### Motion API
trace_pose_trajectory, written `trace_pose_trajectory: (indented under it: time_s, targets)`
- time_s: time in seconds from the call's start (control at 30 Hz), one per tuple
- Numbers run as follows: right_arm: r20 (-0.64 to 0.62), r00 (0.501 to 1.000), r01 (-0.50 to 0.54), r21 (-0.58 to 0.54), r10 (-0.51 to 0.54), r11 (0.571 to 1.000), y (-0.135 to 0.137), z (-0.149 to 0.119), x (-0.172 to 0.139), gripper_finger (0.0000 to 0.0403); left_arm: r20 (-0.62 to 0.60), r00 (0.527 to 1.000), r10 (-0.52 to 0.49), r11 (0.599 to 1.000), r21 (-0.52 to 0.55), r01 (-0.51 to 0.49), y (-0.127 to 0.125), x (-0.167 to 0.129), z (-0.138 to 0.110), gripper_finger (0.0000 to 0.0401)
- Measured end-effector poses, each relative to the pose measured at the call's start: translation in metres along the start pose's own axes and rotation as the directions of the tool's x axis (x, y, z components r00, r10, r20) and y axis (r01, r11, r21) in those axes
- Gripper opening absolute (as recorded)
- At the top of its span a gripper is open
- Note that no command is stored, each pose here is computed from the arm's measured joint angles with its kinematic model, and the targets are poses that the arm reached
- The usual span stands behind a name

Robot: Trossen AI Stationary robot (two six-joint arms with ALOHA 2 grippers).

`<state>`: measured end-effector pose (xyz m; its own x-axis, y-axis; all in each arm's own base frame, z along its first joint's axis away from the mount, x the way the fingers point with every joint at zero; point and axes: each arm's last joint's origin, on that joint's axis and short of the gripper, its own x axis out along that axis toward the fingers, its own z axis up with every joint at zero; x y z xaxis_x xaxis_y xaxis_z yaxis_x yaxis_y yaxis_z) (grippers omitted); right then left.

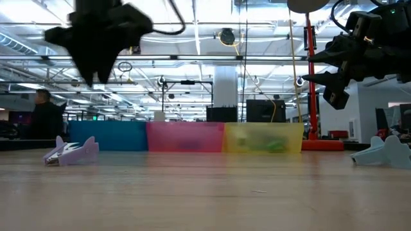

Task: Pick and place Stapler, Stapler remover, tape
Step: Put the purple staple remover into the blue bin

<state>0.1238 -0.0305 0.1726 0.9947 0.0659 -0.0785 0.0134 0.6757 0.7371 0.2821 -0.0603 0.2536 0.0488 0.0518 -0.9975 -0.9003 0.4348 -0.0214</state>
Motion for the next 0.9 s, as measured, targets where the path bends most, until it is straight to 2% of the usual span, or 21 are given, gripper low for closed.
trace_pose_trajectory:
  time_s: [0.1, 0.37, 0.43, 0.77, 0.9]
  targets:
    - [0.0, 1.0, 0.0, -0.003, 0.0, 1.0, 0.0, 0.0, 0.0, 0.0155, -0.023, 0.999, 0.023, 0.997, -0.074, -0.025, 0.004, 0.022, -0.016, 0.0143]
    - [-0.001, 1.0, -0.001, 0.0, 0.001, 1.0, 0.0, 0.0, 0.0, 0.0155, -0.033, 0.998, -0.062, 0.974, -0.222, 0.054, 0.006, 0.067, -0.037, 0.0143]
    - [-0.001, 1.0, -0.001, 0.0, 0.001, 1.0, 0.0, 0.0, 0.0, 0.0155, -0.031, 0.995, -0.097, 0.966, -0.245, 0.086, 0.005, 0.074, -0.039, 0.0143]
    - [-0.001, 1.0, -0.001, 0.0, 0.001, 1.0, 0.0, 0.0, 0.0, 0.0155, -0.064, 0.992, -0.112, 0.946, -0.313, 0.086, 0.014, 0.094, -0.048, 0.0143]
    - [-0.001, 1.0, -0.001, -0.002, 0.001, 1.0, 0.0, 0.0, 0.0, 0.0155, -0.061, 0.988, -0.142, 0.94, -0.321, 0.115, 0.013, 0.097, -0.048, 0.0143]
